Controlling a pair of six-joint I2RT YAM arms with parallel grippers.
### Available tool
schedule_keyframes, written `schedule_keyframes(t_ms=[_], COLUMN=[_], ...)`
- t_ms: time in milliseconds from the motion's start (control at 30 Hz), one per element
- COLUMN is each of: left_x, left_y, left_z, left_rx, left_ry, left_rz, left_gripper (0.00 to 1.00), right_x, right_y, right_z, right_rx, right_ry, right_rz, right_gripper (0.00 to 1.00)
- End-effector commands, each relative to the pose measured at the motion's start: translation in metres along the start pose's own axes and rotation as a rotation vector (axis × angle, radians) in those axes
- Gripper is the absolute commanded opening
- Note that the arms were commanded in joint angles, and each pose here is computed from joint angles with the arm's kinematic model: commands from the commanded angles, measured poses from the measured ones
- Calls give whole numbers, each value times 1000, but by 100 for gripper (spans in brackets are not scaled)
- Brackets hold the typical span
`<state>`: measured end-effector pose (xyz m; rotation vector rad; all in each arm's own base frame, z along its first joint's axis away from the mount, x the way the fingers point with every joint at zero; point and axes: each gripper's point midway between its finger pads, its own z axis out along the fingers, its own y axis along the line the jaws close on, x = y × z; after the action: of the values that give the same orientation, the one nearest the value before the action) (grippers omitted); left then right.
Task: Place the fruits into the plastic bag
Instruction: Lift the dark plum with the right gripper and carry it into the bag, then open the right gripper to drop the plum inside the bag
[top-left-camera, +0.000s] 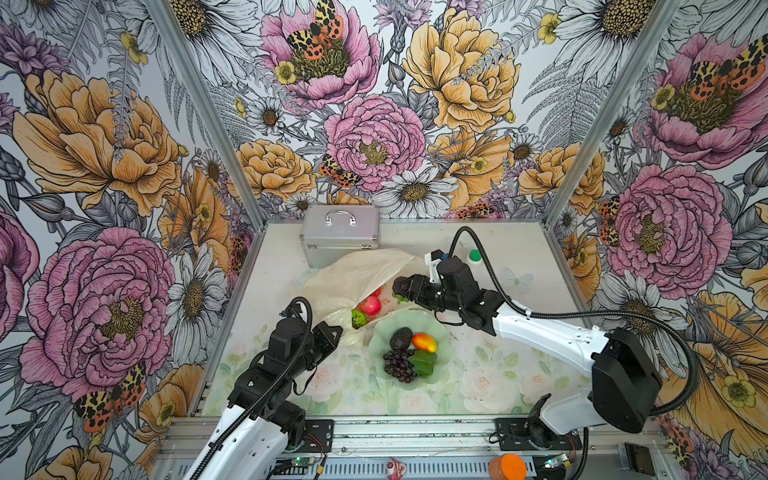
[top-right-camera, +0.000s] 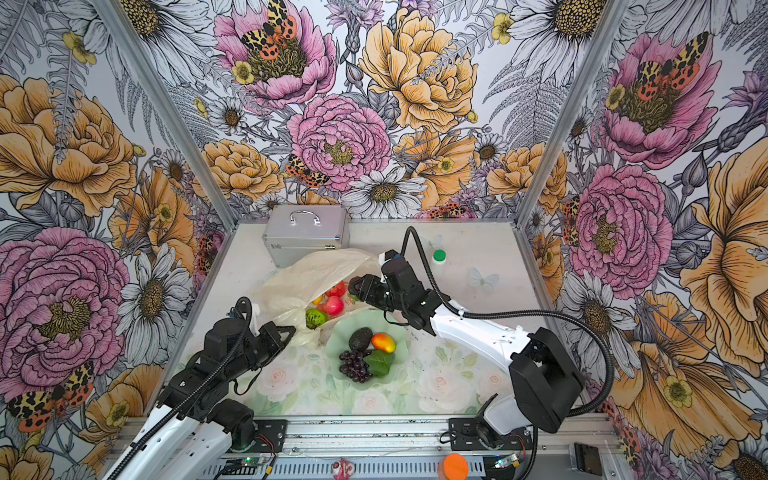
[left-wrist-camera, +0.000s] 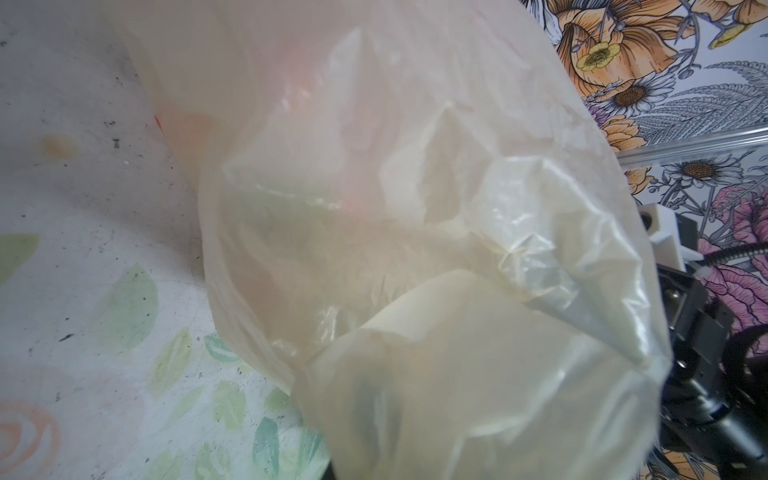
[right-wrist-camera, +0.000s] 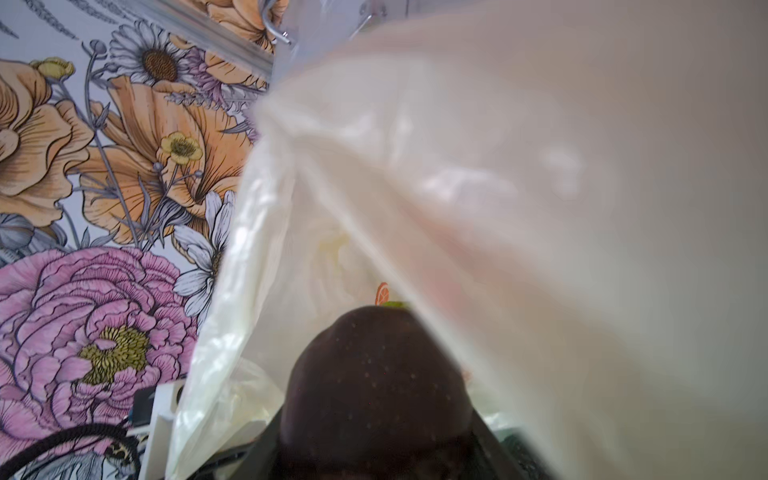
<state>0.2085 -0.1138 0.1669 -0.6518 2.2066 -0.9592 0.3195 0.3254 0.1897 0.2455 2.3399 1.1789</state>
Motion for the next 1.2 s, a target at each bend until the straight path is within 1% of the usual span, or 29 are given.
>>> schedule_keyframes(t_ms=[0, 133, 300, 400, 600, 767, 900, 1167], left_x=[-9, -11, -12, -11, -13, -13, -12, -11], left_y=[-18, -22, -25, -26, -30, -32, -30, -26], left_z=[-5, -4, 0, 3, 8, 9, 9, 11], left_rx=[45, 46, 49, 49, 52, 53, 49, 43], left_ry=[-27, -32, -31, -26, -24, -23, -25, -20], left_rz=[17, 22, 20, 22, 27, 32, 29, 28], left_gripper=[0, 0, 0, 0, 0, 0, 0, 0], right_x=[-33, -41, -50, -54, -54, -53, -50, -46], right_y=[5, -14, -29, -40, -61, -73, -79, -86], right_z=[12, 24, 29, 34, 52, 66, 76, 83], right_rx=[-18, 26, 105, 151, 234, 261, 268, 281], right_ry=[-165, -259, -368, -406, -411, -400, -373, -358], right_rz=[143, 271, 344, 371, 365, 366, 370, 373], right_gripper=[43, 43, 43, 43, 45, 47, 51, 62])
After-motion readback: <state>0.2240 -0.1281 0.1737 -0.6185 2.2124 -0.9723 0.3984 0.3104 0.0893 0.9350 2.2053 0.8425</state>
